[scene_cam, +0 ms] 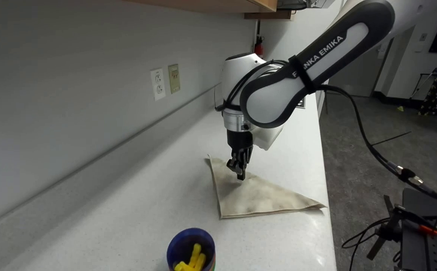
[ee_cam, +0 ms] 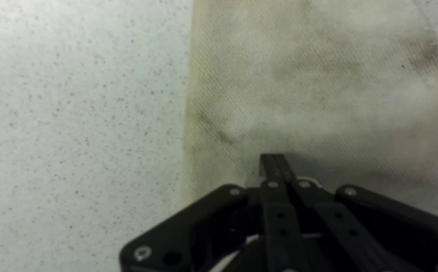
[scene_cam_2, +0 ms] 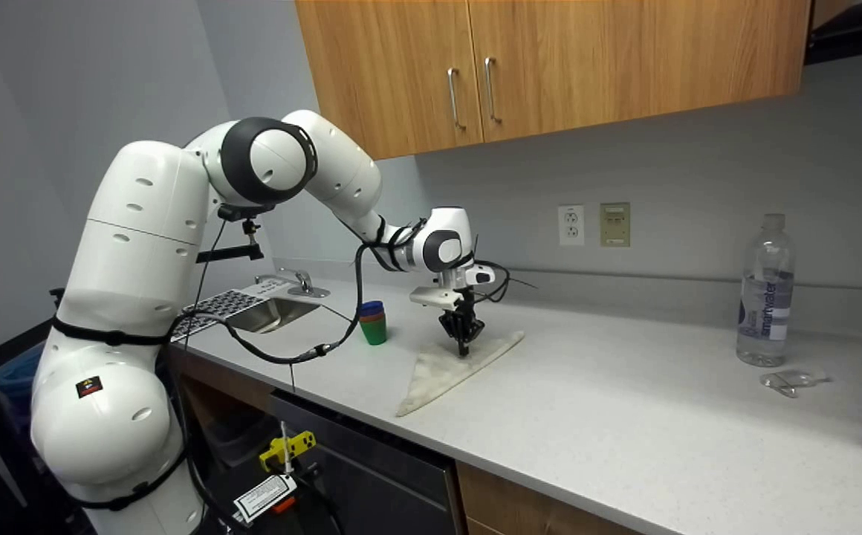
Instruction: Unfold the cloth
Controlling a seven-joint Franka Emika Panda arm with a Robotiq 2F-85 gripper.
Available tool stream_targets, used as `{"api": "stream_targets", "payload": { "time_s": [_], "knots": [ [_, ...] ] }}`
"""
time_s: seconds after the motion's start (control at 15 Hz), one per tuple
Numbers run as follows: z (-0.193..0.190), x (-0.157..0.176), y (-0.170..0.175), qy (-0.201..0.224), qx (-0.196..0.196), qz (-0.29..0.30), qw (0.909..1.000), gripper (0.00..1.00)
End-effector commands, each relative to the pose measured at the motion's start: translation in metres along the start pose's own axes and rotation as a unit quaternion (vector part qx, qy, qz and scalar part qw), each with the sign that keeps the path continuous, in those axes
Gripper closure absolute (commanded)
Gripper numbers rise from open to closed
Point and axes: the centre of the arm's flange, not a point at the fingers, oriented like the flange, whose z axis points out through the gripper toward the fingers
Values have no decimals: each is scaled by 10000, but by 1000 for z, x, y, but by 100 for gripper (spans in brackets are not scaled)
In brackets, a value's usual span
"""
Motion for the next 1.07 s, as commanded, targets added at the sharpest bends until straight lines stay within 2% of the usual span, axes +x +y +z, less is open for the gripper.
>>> {"api": "stream_targets", "payload": {
  "time_s": [0.0, 0.4, 0.87, 0.93, 1.0],
  "knots": [
    [-31, -25, -7, -19, -152, -203, 9997, 100],
    [-24, -57, -43, -30, -24, -663, 9978, 100],
    [-25, -85, -60, 4, -289, -959, 9950, 100],
    [-27, -87, -61, 19, -328, -1004, 9944, 74],
    [-29, -88, -63, 38, -365, -1054, 9937, 72]
  ]
}}
